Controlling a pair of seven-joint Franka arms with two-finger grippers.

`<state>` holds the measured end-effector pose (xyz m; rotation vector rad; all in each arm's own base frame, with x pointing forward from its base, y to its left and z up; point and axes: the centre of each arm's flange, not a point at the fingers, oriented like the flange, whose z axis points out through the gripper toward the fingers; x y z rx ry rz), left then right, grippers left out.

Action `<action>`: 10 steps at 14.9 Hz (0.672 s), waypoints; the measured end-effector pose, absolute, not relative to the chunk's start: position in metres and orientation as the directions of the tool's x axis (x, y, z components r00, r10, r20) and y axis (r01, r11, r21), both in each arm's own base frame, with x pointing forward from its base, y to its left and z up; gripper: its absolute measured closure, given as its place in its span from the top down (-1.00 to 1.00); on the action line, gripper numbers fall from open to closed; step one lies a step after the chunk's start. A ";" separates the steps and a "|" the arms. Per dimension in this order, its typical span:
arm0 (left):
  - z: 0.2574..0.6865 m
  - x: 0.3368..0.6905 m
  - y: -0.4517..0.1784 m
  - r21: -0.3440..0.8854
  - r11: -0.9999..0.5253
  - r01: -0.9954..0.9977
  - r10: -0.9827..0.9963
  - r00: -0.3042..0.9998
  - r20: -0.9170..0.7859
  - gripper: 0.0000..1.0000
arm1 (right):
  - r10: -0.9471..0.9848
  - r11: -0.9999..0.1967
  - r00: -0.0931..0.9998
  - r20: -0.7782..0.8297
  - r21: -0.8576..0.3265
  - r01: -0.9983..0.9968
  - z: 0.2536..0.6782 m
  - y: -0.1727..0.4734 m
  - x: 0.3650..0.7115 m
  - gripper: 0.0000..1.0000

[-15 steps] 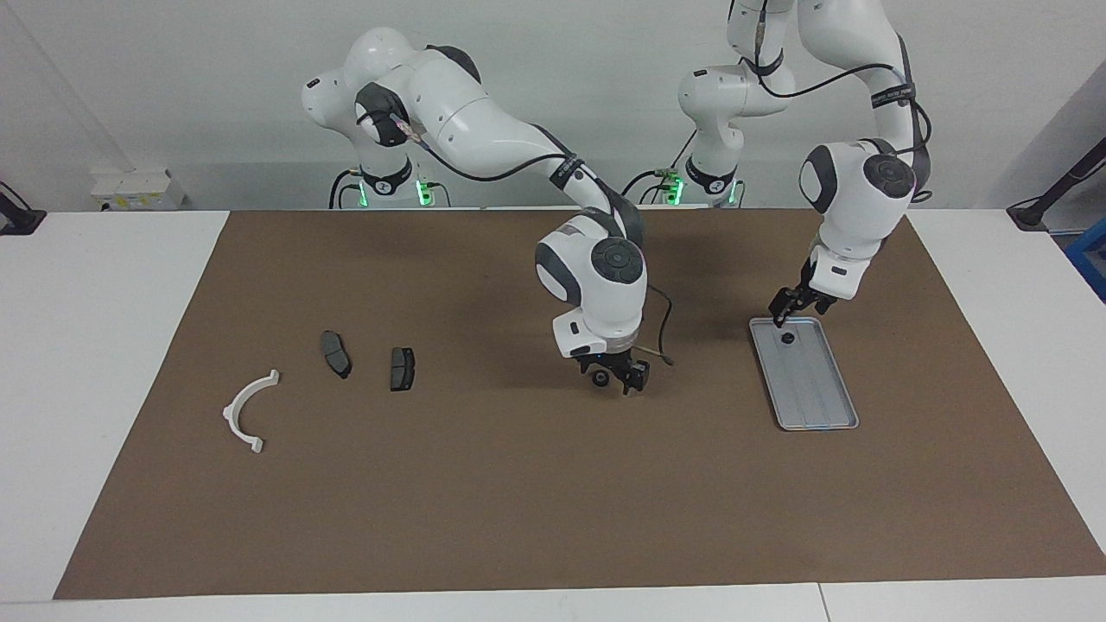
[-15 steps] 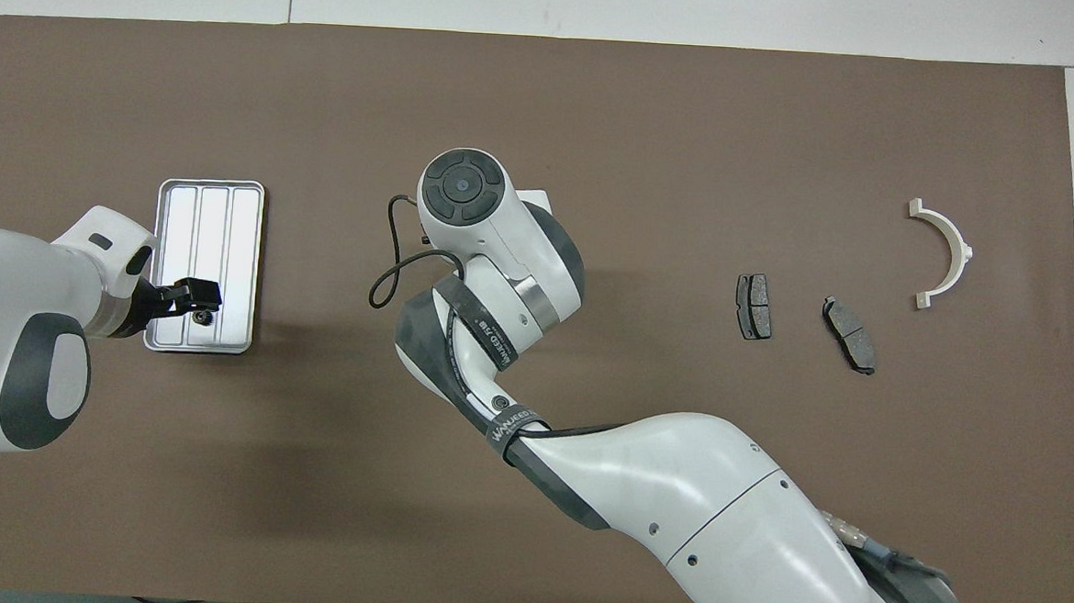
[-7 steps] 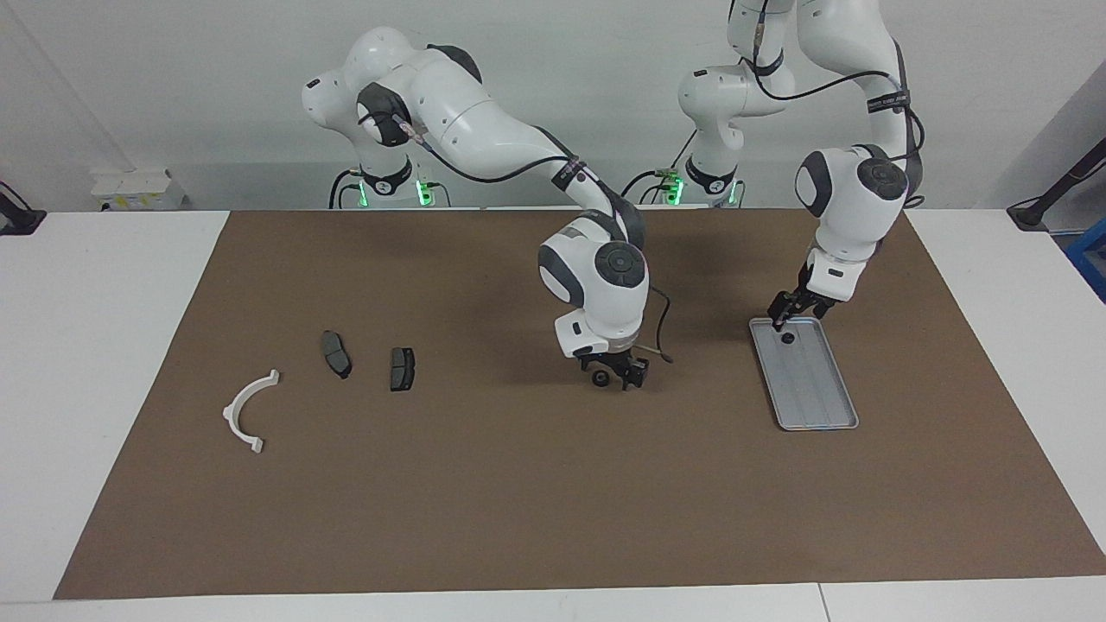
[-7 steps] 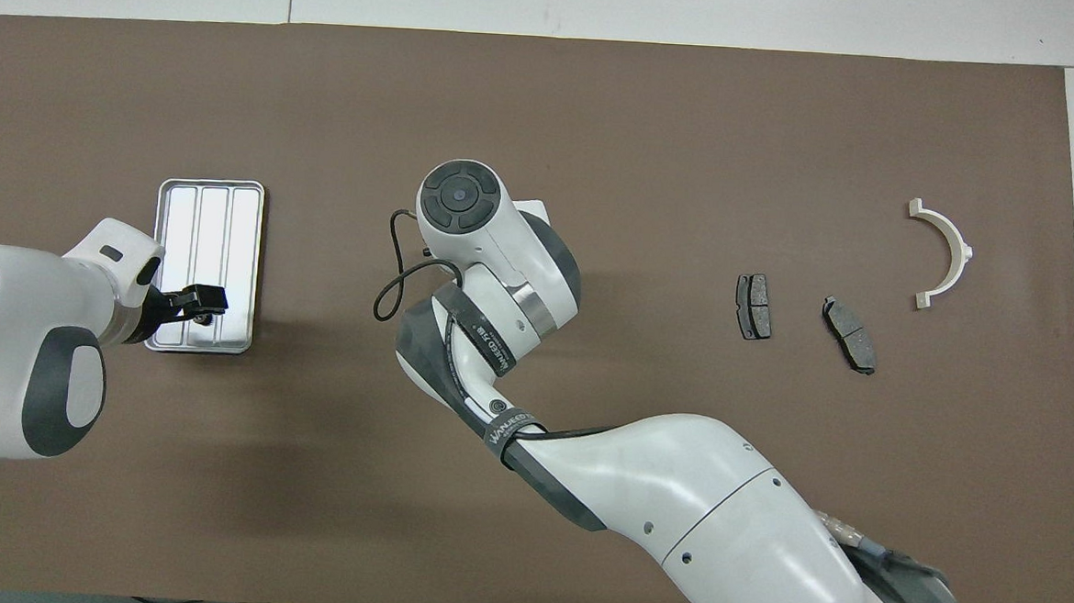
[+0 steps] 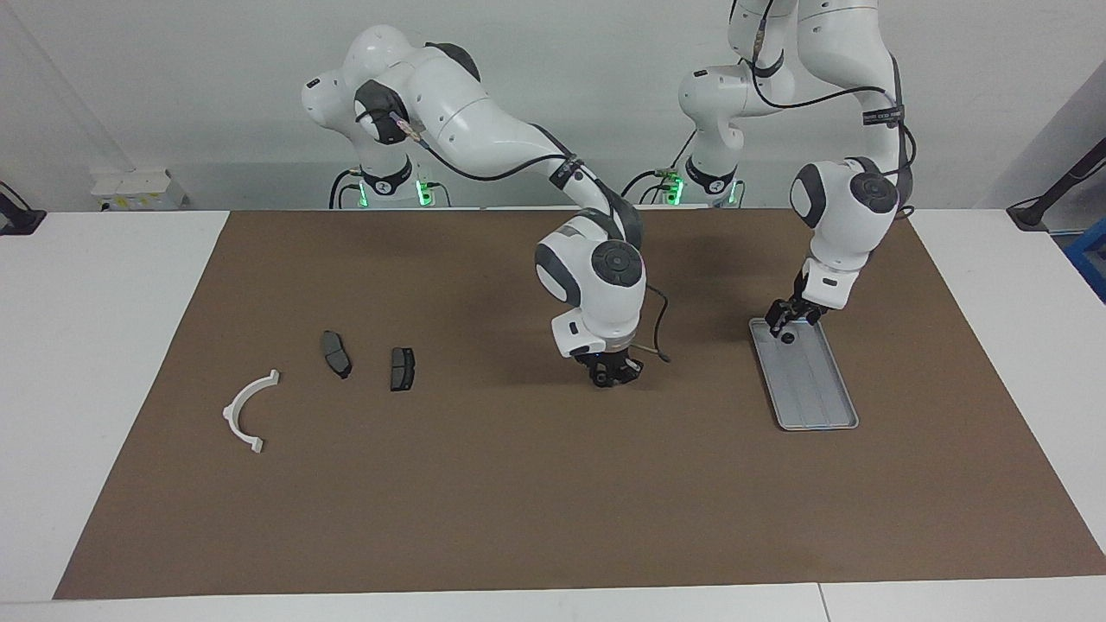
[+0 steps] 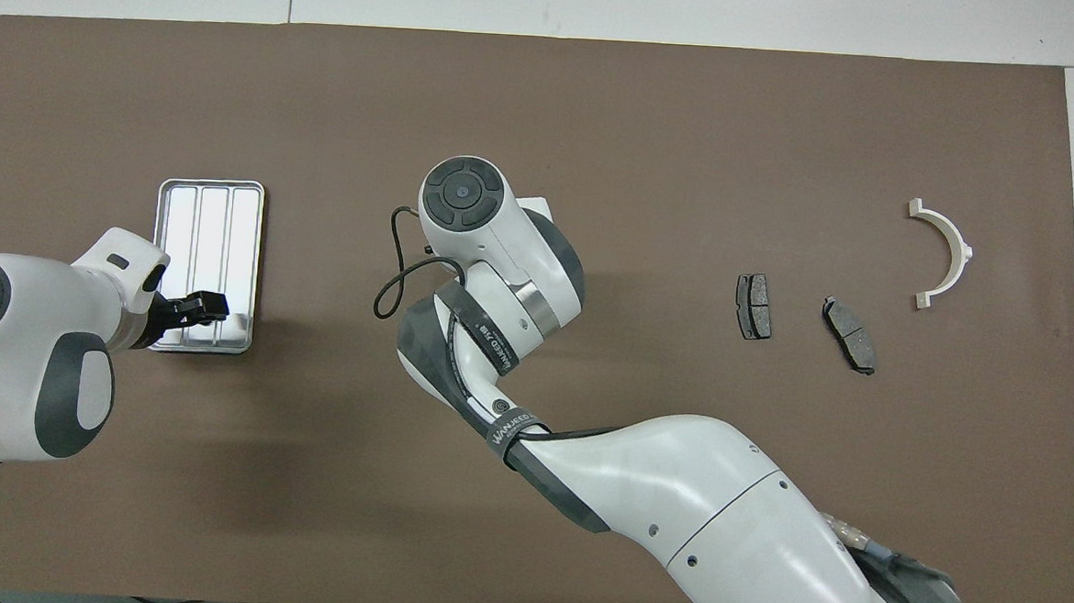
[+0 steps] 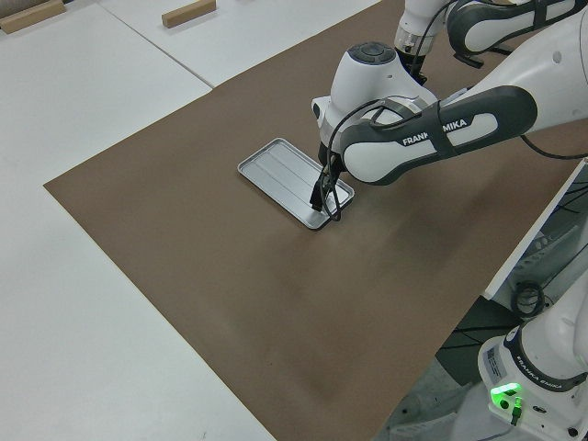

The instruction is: Place bearing gear from tray to pile

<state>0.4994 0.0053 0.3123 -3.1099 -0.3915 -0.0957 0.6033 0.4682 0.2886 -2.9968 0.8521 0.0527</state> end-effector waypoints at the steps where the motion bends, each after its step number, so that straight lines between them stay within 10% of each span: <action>1: 0.309 0.499 0.005 0.003 -0.969 0.248 0.247 0.967 0.064 0.81 | -0.525 -0.850 0.850 -0.040 -0.015 -0.526 0.289 0.468 0.603 -0.30; 5: 0.303 0.499 0.005 0.003 -0.969 0.247 0.247 0.967 0.064 0.81 | -0.492 -0.870 0.869 -0.041 0.068 -0.489 0.305 0.451 0.605 -0.30; 10: 0.303 0.499 0.005 0.004 -0.969 0.247 0.247 0.967 0.065 0.60 | -0.206 -0.977 0.978 -0.042 0.059 -0.203 0.458 0.298 0.659 -0.30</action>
